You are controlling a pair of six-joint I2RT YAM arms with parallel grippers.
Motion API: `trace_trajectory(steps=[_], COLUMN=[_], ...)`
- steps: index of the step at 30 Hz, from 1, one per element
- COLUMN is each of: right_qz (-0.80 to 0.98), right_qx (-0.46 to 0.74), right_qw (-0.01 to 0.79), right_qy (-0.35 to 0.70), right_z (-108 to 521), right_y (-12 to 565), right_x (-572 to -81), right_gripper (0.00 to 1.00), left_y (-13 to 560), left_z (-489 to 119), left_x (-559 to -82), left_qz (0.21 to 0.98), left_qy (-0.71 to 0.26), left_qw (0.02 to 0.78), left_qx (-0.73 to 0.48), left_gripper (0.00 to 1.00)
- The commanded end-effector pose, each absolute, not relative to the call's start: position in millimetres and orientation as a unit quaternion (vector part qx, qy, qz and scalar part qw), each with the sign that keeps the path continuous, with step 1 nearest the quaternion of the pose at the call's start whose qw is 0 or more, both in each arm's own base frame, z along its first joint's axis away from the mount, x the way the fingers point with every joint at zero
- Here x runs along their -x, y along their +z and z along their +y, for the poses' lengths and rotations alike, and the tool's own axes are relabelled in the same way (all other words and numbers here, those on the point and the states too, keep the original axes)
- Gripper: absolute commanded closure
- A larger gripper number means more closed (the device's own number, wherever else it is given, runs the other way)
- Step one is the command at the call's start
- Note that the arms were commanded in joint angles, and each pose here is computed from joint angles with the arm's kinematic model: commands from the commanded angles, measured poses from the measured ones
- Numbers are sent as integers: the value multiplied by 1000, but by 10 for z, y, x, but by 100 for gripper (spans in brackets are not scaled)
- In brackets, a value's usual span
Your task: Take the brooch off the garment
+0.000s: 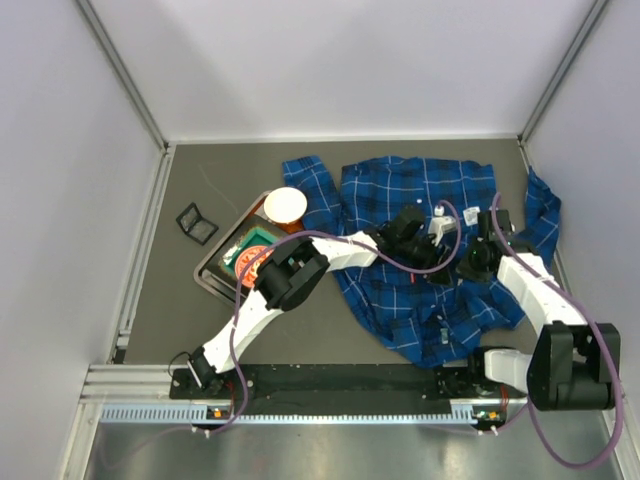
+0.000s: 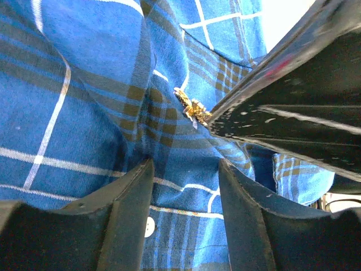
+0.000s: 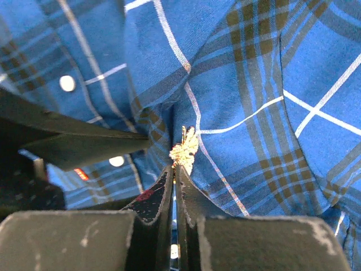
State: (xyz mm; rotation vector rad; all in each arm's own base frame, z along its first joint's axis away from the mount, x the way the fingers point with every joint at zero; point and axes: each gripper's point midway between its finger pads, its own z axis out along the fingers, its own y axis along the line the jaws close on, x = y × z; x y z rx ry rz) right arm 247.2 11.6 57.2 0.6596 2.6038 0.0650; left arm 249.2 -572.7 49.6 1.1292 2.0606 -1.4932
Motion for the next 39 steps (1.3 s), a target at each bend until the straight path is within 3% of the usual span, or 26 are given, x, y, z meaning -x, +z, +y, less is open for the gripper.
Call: trace_trajectory(steps=[1,13,22,39], right_qz=[933,907,905,891], right_qx=[-218,-314,-350,-363], right_qw=[270,266,238,272], right_qy=[95,86,45,34], right_z=[324,-74,-226,-302], right_y=[798,552,447,542], right_x=[-2616,-2439,-2348,-2398], right_gripper=[100,100,100,96], left_y=[1102,1376,1547,648], left_z=[-5725,-5665,-5950,-6087], left_x=[-2561,-2613,-2352,-2559], left_qz=[688,681,627,725], left_qy=[-560,-572,-676,-587], left_qw=[224,241,170,164], left_qx=[-404,-388,-349,-322], left_gripper=[46,52,54,66])
